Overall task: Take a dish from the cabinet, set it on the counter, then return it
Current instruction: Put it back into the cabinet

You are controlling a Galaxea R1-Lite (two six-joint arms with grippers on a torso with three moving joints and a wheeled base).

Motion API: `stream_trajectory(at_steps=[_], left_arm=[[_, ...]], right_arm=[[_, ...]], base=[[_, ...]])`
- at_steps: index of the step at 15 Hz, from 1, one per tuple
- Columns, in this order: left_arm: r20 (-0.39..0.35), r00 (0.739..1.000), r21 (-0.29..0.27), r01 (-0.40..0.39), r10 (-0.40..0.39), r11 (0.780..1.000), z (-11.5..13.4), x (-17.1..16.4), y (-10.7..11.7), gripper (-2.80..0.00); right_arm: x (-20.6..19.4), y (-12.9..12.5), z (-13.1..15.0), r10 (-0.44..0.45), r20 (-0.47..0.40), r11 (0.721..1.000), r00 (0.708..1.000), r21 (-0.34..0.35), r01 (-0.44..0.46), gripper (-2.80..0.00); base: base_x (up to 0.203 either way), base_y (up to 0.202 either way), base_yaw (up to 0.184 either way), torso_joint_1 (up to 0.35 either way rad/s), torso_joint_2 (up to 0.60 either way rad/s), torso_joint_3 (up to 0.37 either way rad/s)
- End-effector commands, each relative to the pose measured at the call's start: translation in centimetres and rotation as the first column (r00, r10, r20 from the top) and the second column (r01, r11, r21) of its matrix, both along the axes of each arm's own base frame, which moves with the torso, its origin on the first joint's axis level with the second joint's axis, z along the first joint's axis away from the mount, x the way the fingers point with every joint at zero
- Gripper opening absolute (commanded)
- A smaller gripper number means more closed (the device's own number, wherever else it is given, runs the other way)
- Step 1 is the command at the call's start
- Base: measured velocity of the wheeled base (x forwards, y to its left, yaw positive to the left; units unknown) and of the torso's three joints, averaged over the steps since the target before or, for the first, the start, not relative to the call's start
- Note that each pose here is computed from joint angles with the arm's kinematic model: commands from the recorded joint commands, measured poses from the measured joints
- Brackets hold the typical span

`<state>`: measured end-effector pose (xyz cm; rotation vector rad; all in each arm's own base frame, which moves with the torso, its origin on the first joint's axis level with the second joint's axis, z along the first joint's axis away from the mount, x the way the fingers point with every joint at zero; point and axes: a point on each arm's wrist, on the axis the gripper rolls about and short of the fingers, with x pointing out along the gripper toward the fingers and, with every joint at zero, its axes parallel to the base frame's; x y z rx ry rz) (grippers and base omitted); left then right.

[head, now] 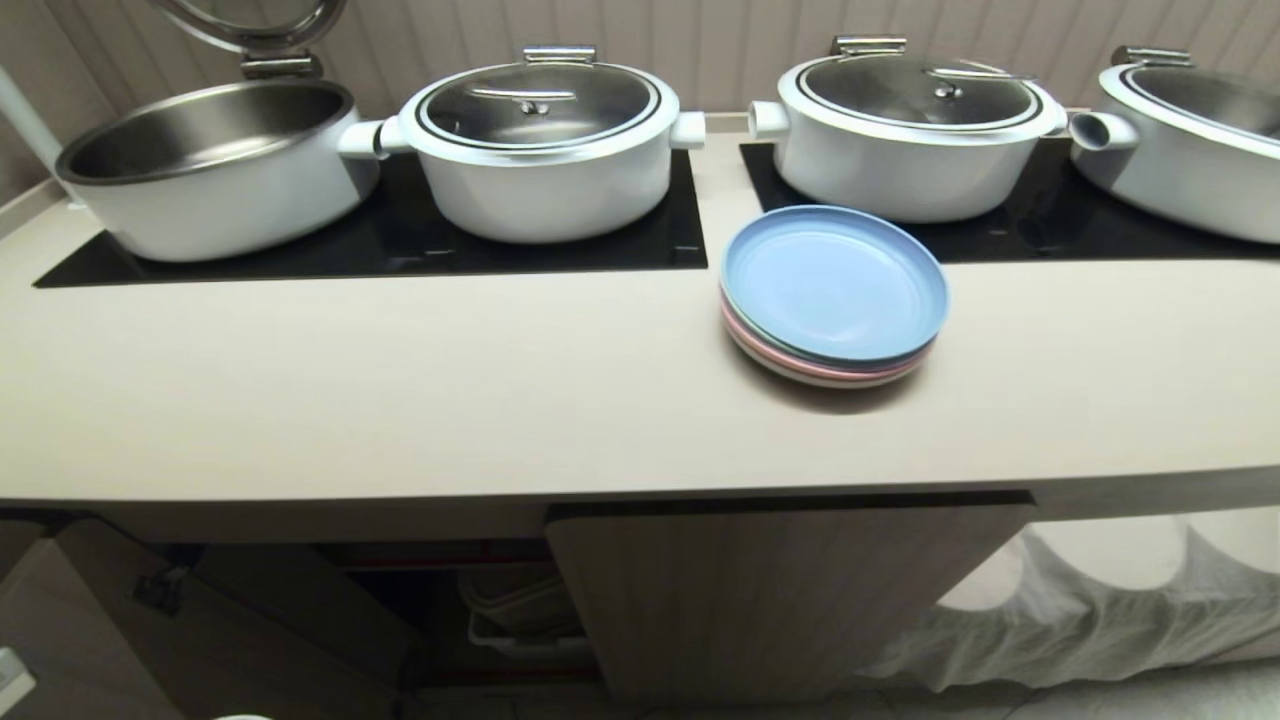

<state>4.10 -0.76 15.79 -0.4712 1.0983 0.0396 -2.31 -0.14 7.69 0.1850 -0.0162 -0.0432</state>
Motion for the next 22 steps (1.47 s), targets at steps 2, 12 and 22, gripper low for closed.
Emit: stream_trajectory(at_steps=[2, 12, 22], left_arm=[[-0.007, 1.0, -0.002, -0.003, 0.003, 1.0, -0.03, -0.01, 0.0, -2.8], [-0.01, 1.0, -0.017, 0.006, -0.006, 1.0, -0.03, 0.01, -0.04, -2.8], [-0.019, 1.0, -0.029, -0.003, 0.003, 1.0, -0.07, 0.12, -0.07, -2.8]], right_arm=[[0.01, 0.0, 0.0, 0.0, -0.001, 1.0, 1.0, 0.001, 0.0, -2.8], [0.01, 0.0, 0.0, 0.001, -0.001, 1.0, 1.0, 0.001, -0.001, -2.8], [0.01, 0.0, 0.0, 0.0, -0.001, 1.0, 1.0, 0.001, 0.0, -2.8]], base=[[0.0, 0.0, 0.0, -0.246, 0.54, 0.289], [0.0, 0.0, 0.0, -0.239, 0.53, 0.292], [0.0, 0.0, 0.0, -0.195, 0.48, 0.286]])
